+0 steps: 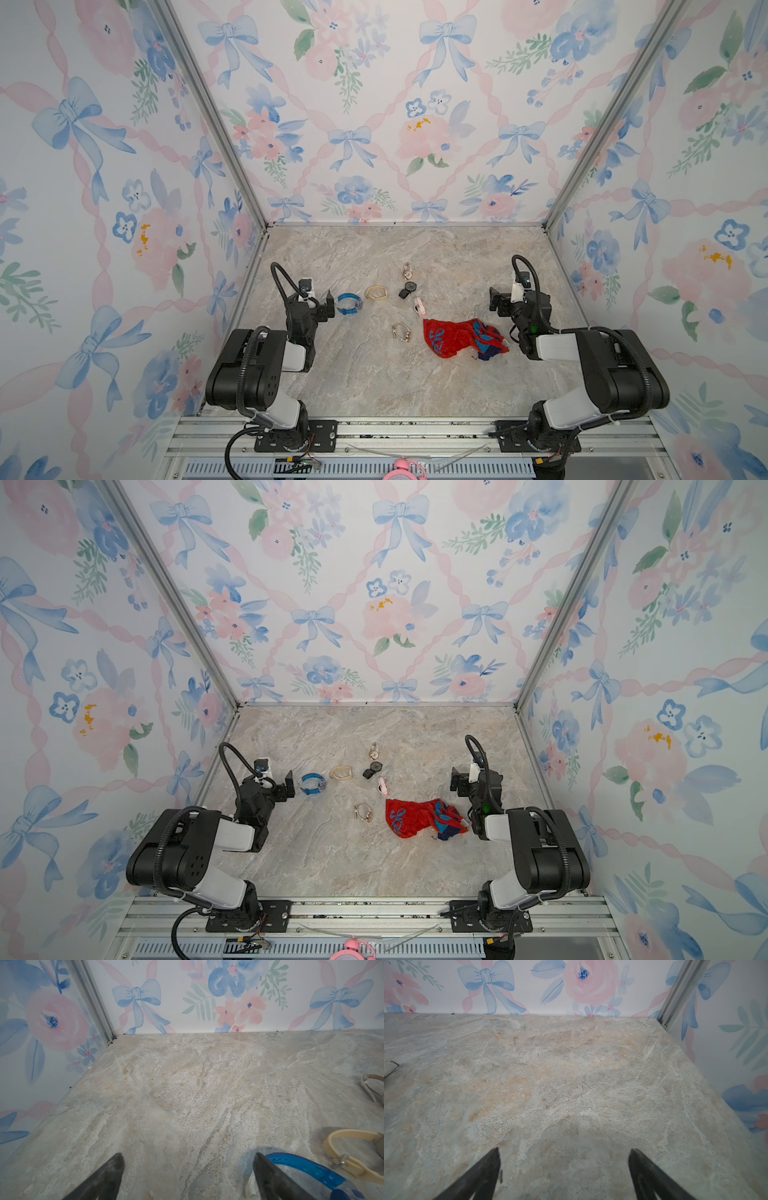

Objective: Wipe the watch dial
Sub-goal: Pick up the watch at the center of the board.

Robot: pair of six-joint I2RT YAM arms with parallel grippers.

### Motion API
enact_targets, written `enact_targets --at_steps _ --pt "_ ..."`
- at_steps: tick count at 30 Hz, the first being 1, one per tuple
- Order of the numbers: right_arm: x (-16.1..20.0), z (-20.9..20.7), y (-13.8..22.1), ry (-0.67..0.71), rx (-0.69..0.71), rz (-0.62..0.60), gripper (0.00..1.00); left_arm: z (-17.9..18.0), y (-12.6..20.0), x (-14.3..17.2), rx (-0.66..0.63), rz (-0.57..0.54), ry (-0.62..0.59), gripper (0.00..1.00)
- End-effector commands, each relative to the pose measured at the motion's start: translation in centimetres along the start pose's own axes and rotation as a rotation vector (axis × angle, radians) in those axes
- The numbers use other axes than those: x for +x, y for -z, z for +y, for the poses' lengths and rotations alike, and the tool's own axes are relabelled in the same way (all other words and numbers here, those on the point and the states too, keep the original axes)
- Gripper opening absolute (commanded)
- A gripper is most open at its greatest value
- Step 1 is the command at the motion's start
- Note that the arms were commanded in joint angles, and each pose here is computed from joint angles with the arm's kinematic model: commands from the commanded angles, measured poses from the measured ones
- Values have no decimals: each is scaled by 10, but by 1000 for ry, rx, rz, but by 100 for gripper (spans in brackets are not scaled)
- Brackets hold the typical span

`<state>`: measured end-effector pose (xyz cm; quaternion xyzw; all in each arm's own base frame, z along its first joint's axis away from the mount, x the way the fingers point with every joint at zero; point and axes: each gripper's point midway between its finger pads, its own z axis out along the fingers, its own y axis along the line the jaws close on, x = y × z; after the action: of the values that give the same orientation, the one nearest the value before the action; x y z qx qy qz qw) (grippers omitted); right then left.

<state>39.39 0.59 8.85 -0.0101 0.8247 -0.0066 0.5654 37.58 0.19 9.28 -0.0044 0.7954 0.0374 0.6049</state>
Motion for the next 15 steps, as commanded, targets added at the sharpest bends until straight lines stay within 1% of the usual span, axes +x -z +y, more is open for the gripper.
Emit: enact_targets --at_steps 1,2,4,6,7,8,10,11,13,15 --pt "-8 0 -2 -15 -6 -19 97 5 -1 -15 -18 -50 2 98" --pt "-15 -2 1 -17 11 -47 98 8 -2 -20 -38 -50 5 98" --pt "-28 -9 11 -27 48 -46 97 15 -6 -28 -81 -10 16 98" --pt "-45 -18 20 -42 97 -25 97 28 -11 -39 -165 68 52 98" --pt "-56 -22 26 -74 118 -31 97 35 -12 -43 -208 100 76 98" --pt "-65 -28 30 -142 135 -36 97 42 -14 -49 -255 135 106 98" --pt "-79 -35 37 -302 131 17 97 49 -16 -59 -301 202 169 98" --pt "-82 -33 39 -342 114 60 97 47 -17 -65 -297 249 194 98" --pt "-89 -18 40 -375 32 131 96 32 -21 -74 -237 315 211 98" --pt "-93 3 43 -395 -70 196 98 -1 -23 -84 -110 347 179 98"
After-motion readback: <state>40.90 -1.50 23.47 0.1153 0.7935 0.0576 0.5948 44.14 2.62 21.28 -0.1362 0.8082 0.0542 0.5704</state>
